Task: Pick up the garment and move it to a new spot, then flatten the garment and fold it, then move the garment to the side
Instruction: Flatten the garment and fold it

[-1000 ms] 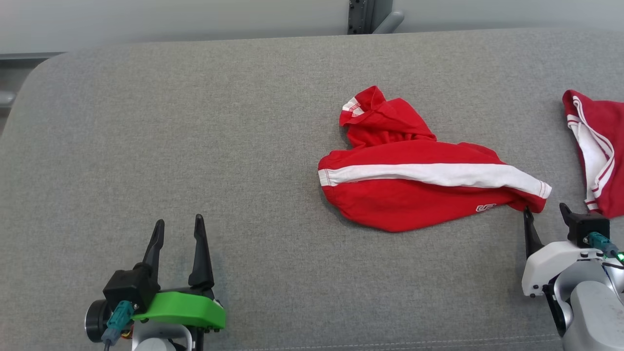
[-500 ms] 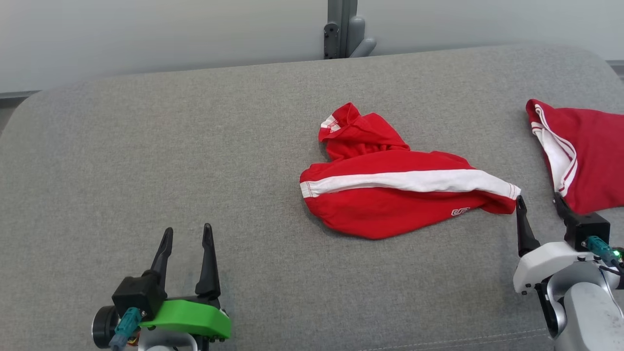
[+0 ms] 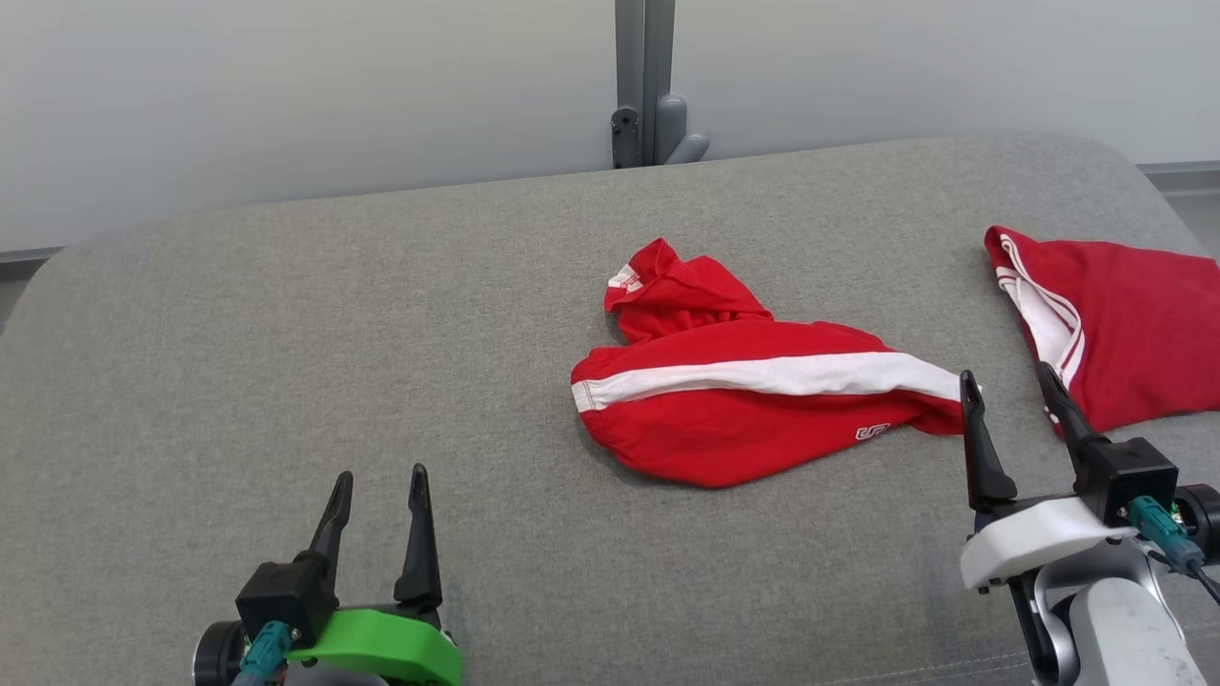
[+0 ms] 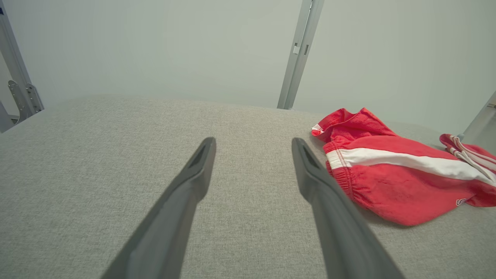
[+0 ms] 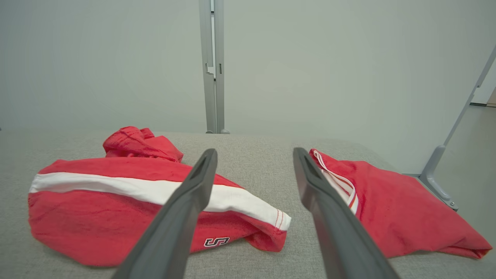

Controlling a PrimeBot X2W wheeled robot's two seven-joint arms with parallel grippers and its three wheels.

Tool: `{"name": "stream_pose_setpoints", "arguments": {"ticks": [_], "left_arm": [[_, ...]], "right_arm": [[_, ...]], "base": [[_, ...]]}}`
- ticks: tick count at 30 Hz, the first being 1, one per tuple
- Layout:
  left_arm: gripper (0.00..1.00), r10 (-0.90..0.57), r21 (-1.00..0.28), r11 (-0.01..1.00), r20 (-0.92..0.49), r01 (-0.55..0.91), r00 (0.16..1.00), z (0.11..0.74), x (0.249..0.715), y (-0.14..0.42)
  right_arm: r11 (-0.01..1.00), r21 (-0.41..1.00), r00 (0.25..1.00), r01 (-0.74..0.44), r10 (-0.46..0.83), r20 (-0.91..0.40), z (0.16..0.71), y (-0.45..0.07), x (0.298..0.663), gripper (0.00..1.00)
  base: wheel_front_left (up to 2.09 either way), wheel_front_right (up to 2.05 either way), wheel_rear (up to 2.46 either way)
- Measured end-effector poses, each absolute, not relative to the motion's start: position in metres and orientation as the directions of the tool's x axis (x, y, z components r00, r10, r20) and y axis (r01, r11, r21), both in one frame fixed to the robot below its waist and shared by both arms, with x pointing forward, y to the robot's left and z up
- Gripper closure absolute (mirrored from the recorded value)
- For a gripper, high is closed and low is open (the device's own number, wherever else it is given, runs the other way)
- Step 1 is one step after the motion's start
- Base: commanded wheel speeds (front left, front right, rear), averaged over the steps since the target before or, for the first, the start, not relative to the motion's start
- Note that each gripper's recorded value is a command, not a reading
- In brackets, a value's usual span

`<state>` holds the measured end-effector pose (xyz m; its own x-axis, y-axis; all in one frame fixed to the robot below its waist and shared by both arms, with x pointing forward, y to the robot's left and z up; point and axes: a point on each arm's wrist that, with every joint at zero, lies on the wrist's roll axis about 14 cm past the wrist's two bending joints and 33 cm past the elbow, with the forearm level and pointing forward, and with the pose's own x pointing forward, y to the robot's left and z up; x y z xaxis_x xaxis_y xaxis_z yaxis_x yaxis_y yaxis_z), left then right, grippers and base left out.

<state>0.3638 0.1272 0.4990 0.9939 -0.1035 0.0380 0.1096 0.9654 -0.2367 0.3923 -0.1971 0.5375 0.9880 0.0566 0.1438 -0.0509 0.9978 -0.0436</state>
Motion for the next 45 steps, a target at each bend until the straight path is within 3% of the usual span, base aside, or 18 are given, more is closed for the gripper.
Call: {"name": "stream_pose_setpoints", "arguments": {"ticks": [16,26,35,45], "left_arm": [[0.0,-0.14,-0.236,0.961,0.022,0.142,0.99,0.494,0.362,0.116],[0.0,-0.305,-0.204,0.935,-0.038,0.291,0.952,0.481,0.392,0.077],[0.0,-0.448,-0.386,0.858,-0.236,0.34,0.862,0.447,0.427,0.036],[0.0,-0.533,-0.502,0.794,-0.305,0.342,0.789,0.433,0.442,0.006]], "right_arm": [[0.998,0.034,0.984,-0.044,0.038,0.172,0.54,-0.19,0.369,0.0],[0.998,0.045,0.987,-0.041,0.033,0.155,0.535,-0.191,0.377,0.0],[0.998,0.062,0.995,-0.001,-0.006,0.103,0.517,-0.203,0.385,0.0],[0.997,0.065,0.996,0.041,-0.045,0.071,0.506,-0.217,0.388,0.0]], "base": [[0.0,0.0,0.0],[0.0,0.0,0.0],[0.0,0.0,0.0],[0.0,0.0,0.0]]}}
